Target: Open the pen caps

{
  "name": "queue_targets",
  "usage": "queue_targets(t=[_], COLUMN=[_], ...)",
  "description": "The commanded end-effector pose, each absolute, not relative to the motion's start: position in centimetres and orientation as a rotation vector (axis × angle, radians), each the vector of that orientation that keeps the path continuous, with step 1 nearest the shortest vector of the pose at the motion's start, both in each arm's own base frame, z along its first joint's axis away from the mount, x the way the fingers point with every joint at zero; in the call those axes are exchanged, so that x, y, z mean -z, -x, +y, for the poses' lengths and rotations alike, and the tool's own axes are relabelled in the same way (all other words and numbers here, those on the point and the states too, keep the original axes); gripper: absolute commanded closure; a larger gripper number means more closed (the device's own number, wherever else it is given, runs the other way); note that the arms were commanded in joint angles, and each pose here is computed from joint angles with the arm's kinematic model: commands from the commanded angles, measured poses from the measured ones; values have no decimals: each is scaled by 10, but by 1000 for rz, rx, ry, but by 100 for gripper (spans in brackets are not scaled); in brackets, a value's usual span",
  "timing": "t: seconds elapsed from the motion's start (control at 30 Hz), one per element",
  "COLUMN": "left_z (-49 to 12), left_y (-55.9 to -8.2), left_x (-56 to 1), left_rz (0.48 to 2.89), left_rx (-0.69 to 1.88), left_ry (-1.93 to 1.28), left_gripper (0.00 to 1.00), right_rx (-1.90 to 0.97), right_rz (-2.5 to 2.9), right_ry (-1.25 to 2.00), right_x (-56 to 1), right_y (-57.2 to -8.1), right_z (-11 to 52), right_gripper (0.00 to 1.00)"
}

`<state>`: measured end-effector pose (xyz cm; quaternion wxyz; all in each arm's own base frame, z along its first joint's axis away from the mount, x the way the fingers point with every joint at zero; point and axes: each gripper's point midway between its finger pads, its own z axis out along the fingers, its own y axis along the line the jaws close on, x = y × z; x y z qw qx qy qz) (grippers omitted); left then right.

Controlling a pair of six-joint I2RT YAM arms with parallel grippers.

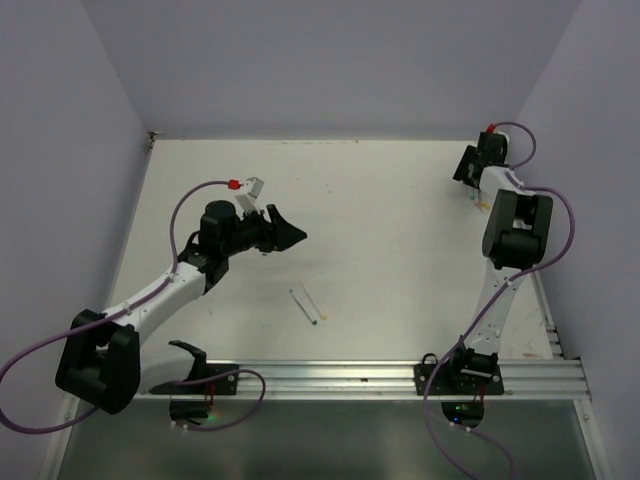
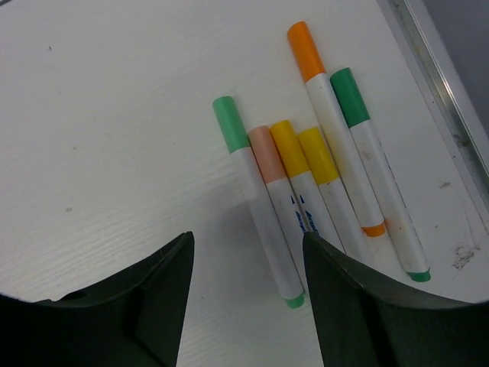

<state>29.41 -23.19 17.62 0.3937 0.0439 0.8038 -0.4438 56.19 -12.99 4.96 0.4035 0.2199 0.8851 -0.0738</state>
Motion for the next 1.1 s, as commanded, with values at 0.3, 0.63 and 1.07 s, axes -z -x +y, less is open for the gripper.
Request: queue_targets(t=[0.3,0.63,1.07], left_z=[-238,-236,-233], left_y=[-295,-293,-286], left_x=[-183,-177,-181], left_rz=[1997,2010,2017], left_rx=[1162,1162,1191], left_ry=[-147,-148,-144], left_gripper=[34,33,32], right_rx=[102,100,63], right_rz=[2291,2368,2393], right_ry=[-488,-466,-421], right_x=[-47,-34,-34], right_y=[-577,-568,-568], right_z=[-117,-113,-108], right_gripper=[43,44,82])
